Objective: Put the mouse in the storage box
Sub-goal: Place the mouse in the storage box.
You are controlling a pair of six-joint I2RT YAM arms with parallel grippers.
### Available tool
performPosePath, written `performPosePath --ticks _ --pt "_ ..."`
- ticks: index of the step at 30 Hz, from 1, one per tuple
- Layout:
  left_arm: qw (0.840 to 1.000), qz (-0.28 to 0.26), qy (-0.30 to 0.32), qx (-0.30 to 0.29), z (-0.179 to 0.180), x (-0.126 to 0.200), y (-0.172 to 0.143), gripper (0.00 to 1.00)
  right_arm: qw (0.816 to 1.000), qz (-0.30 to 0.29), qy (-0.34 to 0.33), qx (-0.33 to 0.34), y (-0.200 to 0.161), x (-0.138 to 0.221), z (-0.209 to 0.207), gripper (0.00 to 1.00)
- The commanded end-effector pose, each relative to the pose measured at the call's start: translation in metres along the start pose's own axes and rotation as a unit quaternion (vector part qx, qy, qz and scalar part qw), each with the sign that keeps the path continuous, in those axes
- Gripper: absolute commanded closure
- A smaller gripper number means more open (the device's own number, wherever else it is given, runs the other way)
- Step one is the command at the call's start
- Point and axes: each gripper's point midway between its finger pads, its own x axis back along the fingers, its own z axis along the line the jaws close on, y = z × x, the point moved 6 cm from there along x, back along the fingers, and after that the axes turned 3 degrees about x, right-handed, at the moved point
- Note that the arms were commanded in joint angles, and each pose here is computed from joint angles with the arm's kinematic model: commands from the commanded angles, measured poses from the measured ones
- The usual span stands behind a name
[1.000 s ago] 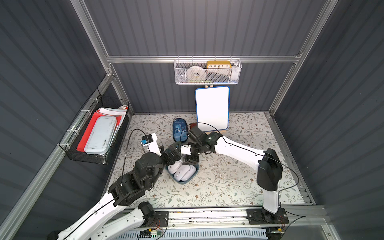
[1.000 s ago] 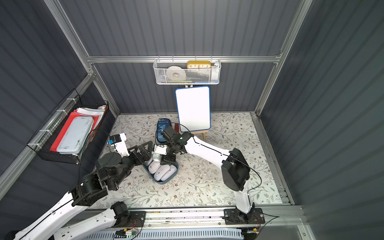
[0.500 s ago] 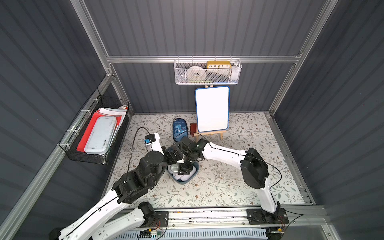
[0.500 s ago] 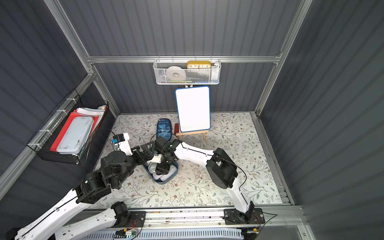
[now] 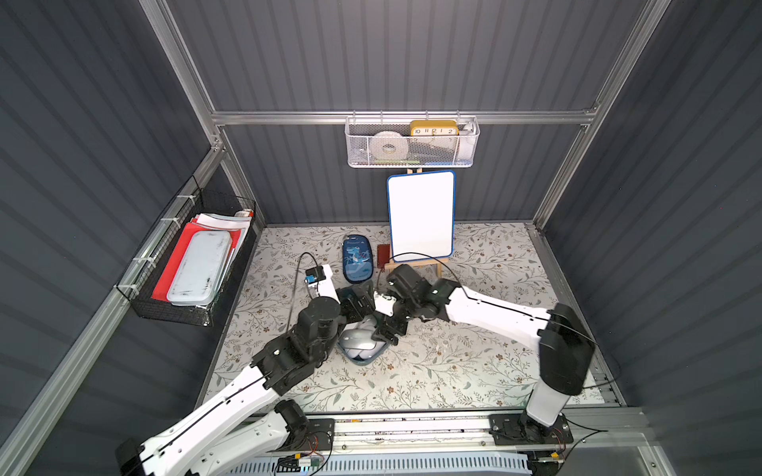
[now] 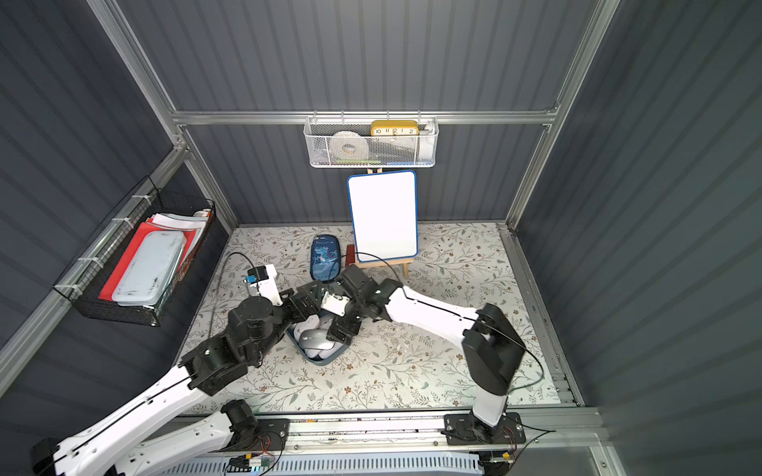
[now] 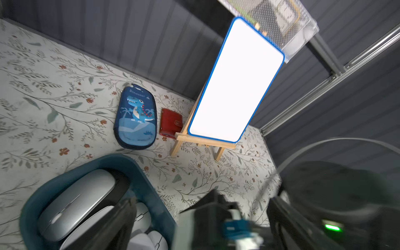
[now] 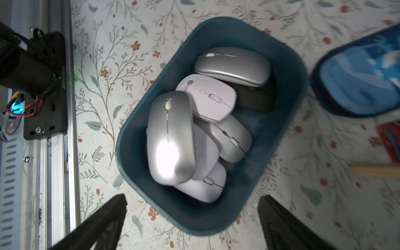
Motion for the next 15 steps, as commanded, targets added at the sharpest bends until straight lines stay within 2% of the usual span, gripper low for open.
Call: performPosePath --ticks 1,2,5,8,10,13,15 --pt "0.993 -0.062 -0.102 -0.005 -0.008 -0.024 0.037 0.01 0.993 -0.065 -0.054 -0.084 -0.012 0.026 -0.020 0.01" --pt "0.991 -0.081 -0.103 -0.014 0.000 -0.033 0.049 0.01 0.989 -0.073 -0.072 -0.110 -0.023 0.034 -0.024 0.01" --pt "0.993 -0.104 -0.032 -0.037 0.040 -0.069 0.079 0.01 0.965 -0.087 -0.171 -0.177 -0.056 0.063 -0.042 0.01" --pt "0.992 -0.114 0.010 -0.045 0.090 -0.089 0.108 0.01 0.928 -0.101 -0.283 -0.222 -0.089 0.093 -0.062 0.01" --pt "0.989 -0.143 0.030 -0.019 0.124 -0.085 0.127 0.01 0.899 -0.122 -0.341 -0.247 -0.107 0.117 -0.074 0.01" --pt "0.966 -0.227 0.114 -0.040 0.157 -0.072 0.136 0.01 0.849 -0.138 -0.422 -0.287 -0.137 0.146 -0.091 0.01" --pt "0.950 -0.256 0.158 -0.083 0.171 -0.068 0.131 0.00 0.817 -0.137 -0.471 -0.305 -0.156 0.161 -0.100 0.01"
